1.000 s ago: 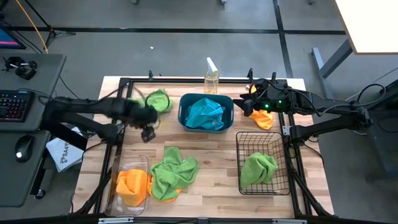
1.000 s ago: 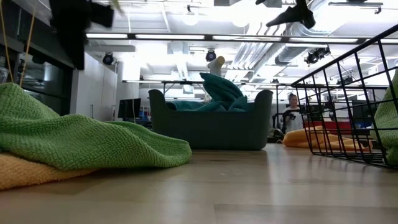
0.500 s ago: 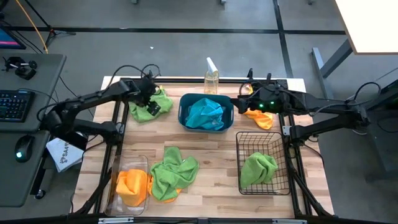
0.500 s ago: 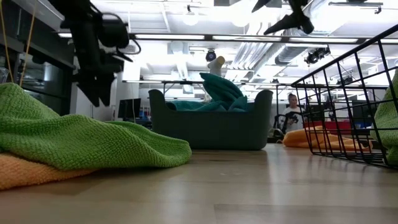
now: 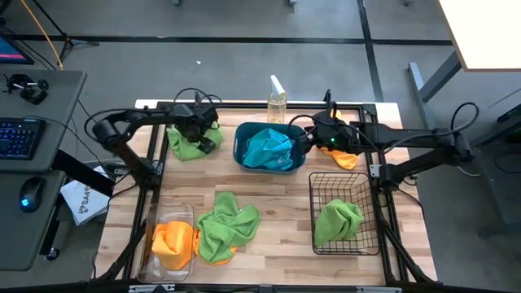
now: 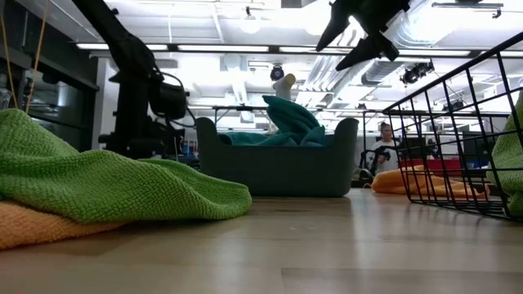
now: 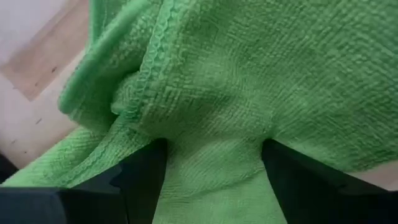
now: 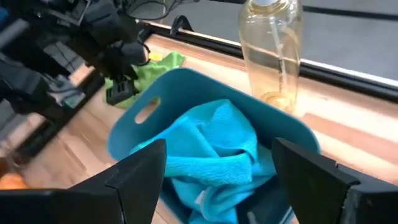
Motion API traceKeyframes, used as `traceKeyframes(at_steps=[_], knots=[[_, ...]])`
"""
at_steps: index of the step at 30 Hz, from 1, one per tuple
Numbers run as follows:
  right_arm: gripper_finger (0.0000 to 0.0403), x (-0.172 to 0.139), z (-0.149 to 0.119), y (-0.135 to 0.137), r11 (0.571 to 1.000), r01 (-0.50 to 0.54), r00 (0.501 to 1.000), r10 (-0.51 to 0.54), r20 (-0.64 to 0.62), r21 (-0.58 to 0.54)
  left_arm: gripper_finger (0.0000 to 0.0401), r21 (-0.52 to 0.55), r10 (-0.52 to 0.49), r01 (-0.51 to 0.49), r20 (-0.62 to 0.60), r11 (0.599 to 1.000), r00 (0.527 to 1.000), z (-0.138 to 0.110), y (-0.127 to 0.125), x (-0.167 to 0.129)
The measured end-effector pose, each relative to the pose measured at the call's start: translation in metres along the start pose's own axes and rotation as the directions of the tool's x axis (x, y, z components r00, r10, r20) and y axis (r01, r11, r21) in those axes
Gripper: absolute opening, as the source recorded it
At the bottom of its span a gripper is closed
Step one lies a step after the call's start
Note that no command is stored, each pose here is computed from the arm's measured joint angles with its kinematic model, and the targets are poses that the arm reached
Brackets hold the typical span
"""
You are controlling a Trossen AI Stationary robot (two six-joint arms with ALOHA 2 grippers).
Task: Sort microfiber towel by color & place in baskets
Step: Put the top green towel into the black wire basket
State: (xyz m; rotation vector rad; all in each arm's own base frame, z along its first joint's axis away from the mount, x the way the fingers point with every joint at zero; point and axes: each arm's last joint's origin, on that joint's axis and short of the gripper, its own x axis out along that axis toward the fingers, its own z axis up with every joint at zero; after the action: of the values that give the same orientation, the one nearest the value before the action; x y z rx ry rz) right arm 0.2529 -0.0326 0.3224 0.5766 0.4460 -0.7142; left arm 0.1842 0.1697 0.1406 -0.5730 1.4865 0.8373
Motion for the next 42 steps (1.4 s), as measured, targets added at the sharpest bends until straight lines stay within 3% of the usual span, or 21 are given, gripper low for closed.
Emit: traceKeyframes(at_steps=[4,8,10,14,19,22,26,30,34,38,42], knots=[[0.0288,0.003,-0.003,0.002,0.997,0.002,1.0,-0.003,-0.011,-0.075,0.0213,-0.031,-0.033,0.031,-0.06,0.999,0.998,0.0,-0.006,0.01],[0.0288,0.003,-0.004,0.004,0.991,0.002,1.0,-0.004,-0.008,-0.131,0.0056,-0.051,-0.088,0.085,-0.061,0.995,0.994,-0.001,-0.014,0.008],[0.0288,0.002,-0.005,0.006,0.988,0.0,1.0,0.0,-0.002,-0.156,0.0021,-0.055,-0.112,0.109,-0.056,0.992,0.992,-0.003,-0.016,0.004],[0.0288,-0.002,-0.009,0.011,0.979,-0.029,1.0,0.028,-0.011,-0.204,0.0006,-0.007,-0.138,0.138,-0.004,0.99,0.99,-0.007,-0.013,-0.021],[0.0288,-0.007,-0.011,0.025,0.967,-0.134,0.99,0.139,0.007,-0.216,0.0003,0.067,-0.232,0.222,0.277,0.973,0.932,-0.018,-0.003,-0.096],[0.0288,-0.008,-0.008,0.04,0.948,-0.255,0.961,0.27,0.055,-0.191,0.0002,0.143,-0.313,0.279,0.466,0.95,0.828,-0.036,0.001,-0.15],[0.0288,-0.002,-0.003,0.064,0.874,-0.436,0.874,0.468,0.13,-0.212,0.0001,0.295,-0.406,0.282,0.587,0.913,0.7,-0.065,-0.003,-0.201],[0.0288,0.019,-0.006,0.082,0.816,-0.459,0.818,0.542,0.192,-0.351,0.0001,0.439,-0.501,0.264,0.607,0.859,0.617,-0.079,-0.018,-0.231],[0.0288,0.039,-0.015,0.09,0.774,-0.411,0.808,0.554,0.201,-0.482,0.0001,0.562,-0.536,0.187,0.559,0.806,0.632,-0.077,-0.047,-0.236],[0.0288,0.049,-0.02,0.092,0.771,-0.4,0.816,0.546,0.189,-0.496,0.0001,0.663,-0.523,0.087,0.496,0.743,0.693,-0.067,-0.081,-0.226],[0.0288,0.051,-0.026,0.09,0.745,-0.367,0.842,0.521,0.142,-0.557,0.0,0.729,-0.517,0.018,0.468,0.685,0.716,-0.056,-0.114,-0.216]])
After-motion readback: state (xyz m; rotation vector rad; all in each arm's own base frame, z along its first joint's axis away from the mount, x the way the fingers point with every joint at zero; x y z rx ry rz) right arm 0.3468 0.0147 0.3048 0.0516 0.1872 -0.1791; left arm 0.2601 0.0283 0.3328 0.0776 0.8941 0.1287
